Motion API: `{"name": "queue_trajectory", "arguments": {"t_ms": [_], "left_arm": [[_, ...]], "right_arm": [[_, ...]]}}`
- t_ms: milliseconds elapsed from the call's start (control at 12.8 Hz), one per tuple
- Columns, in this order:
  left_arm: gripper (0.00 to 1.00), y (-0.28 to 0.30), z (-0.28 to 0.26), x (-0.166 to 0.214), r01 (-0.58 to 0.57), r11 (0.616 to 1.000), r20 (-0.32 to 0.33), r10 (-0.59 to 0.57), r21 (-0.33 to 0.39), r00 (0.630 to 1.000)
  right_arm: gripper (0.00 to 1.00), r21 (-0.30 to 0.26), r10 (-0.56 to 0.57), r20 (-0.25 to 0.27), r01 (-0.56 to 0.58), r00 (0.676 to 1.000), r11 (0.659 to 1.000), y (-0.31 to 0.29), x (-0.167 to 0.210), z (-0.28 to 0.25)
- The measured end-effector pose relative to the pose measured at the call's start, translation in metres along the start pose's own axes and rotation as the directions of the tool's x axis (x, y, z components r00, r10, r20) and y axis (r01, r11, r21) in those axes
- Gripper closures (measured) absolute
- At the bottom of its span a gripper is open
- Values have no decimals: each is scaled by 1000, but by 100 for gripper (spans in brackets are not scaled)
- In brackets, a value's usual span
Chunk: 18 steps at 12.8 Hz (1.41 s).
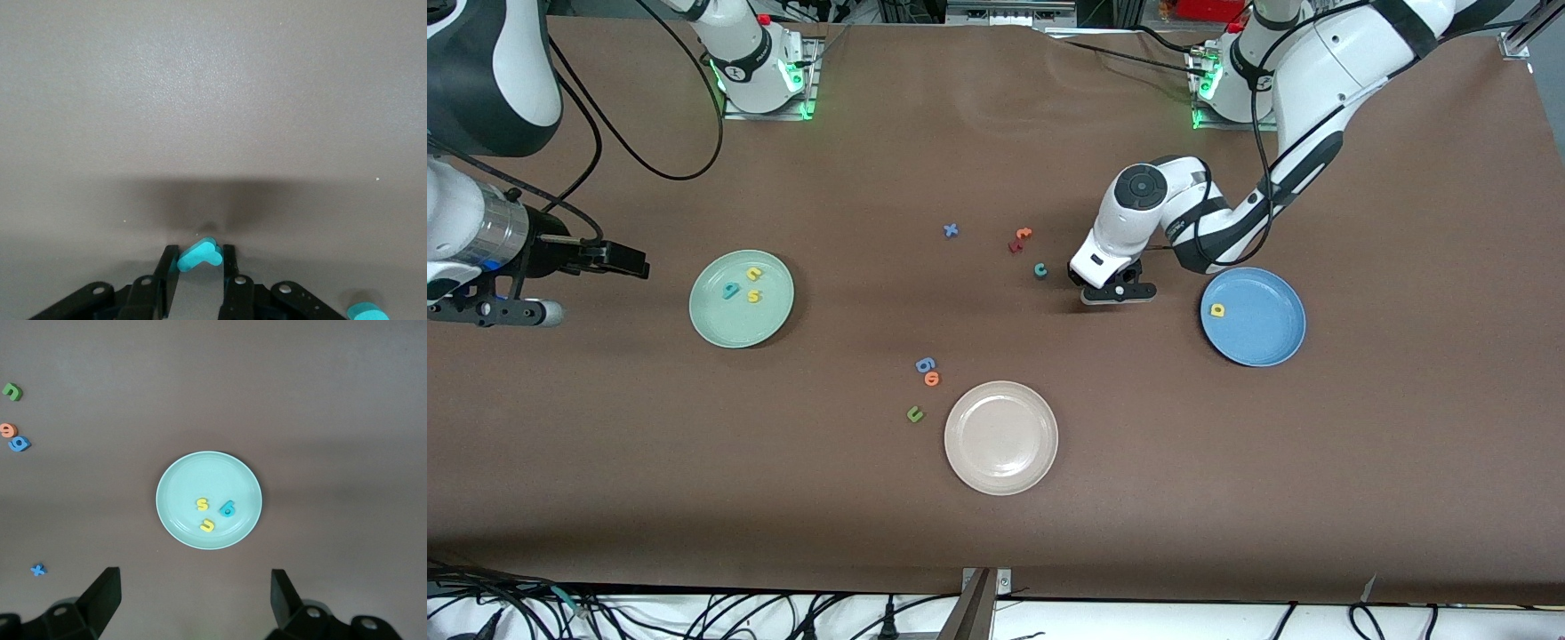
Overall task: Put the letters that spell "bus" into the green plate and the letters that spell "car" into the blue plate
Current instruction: 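Carry the teal letter with the left gripper into the blue plate and release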
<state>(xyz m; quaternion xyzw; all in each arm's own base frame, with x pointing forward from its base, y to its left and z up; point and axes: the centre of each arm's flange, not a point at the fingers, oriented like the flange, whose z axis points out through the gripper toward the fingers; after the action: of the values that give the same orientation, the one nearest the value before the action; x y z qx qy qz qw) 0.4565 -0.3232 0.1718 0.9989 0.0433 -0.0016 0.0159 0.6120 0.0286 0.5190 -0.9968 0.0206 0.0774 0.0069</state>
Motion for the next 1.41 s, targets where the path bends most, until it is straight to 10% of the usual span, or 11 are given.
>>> {"name": "queue_trajectory", "arguments": {"t_ms": [940,1409], "left_arm": [[69,-60,-19,57,73,988,-11,-73,137,997],[69,-152,-77,115,-91,978,83,77,185,994]], "right_arm": [[1,-7,-9,-7,9,1000,1000,2,-2,0],[1,-7,0,-4,0,1000,1000,7,-2,2]]}}
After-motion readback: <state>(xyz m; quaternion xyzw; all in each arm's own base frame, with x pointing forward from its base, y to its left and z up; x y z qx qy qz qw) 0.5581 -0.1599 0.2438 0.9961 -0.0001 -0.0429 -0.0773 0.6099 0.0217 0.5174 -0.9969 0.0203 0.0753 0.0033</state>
